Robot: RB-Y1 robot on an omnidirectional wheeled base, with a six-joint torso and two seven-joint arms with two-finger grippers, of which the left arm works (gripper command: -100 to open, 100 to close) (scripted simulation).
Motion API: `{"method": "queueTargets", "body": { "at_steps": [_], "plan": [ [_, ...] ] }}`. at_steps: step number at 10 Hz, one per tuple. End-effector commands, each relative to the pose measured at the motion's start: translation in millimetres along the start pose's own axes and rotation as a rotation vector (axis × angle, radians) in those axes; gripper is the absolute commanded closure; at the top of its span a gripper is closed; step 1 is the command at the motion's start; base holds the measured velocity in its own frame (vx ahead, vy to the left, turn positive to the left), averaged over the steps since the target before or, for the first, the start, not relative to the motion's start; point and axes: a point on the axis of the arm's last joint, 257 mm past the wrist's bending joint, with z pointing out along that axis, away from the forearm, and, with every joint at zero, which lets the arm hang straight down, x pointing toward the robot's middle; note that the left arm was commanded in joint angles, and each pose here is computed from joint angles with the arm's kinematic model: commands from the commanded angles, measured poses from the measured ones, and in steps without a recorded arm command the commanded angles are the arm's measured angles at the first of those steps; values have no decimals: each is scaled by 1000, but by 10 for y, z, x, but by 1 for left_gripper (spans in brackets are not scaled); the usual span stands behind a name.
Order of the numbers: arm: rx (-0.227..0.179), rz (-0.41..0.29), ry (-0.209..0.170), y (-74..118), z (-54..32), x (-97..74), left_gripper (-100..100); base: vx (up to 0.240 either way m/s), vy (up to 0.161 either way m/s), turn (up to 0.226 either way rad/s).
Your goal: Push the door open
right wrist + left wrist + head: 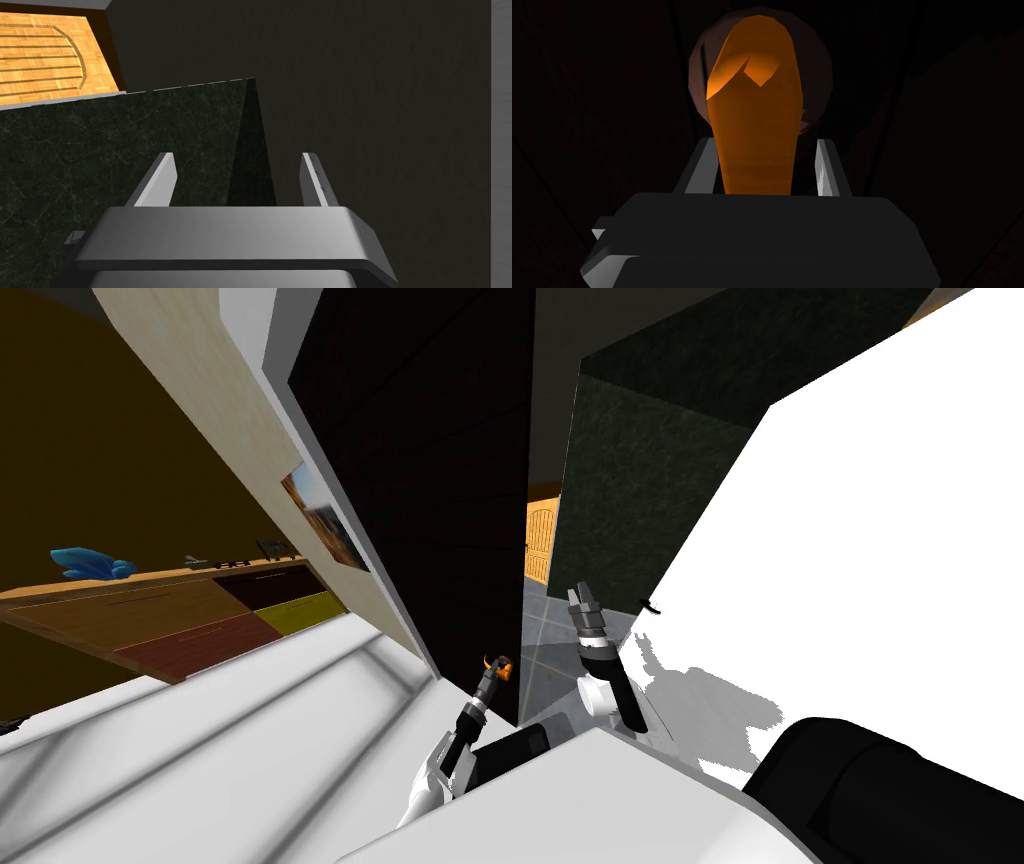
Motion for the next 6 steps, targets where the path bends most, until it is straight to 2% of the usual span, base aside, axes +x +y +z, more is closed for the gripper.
{"method": "queueTargets", "body": {
  "at_steps": [1, 5, 6],
  "plan": [
    [-1, 0, 0, 4, -4, -3, 100, -12, 29, -18],
    [-1, 0, 0, 4, -4, -3, 100, -1, 6, -3],
    [-1, 8, -19, -5, -8, -110, 100, 55, -84, 18]
  ]
}}
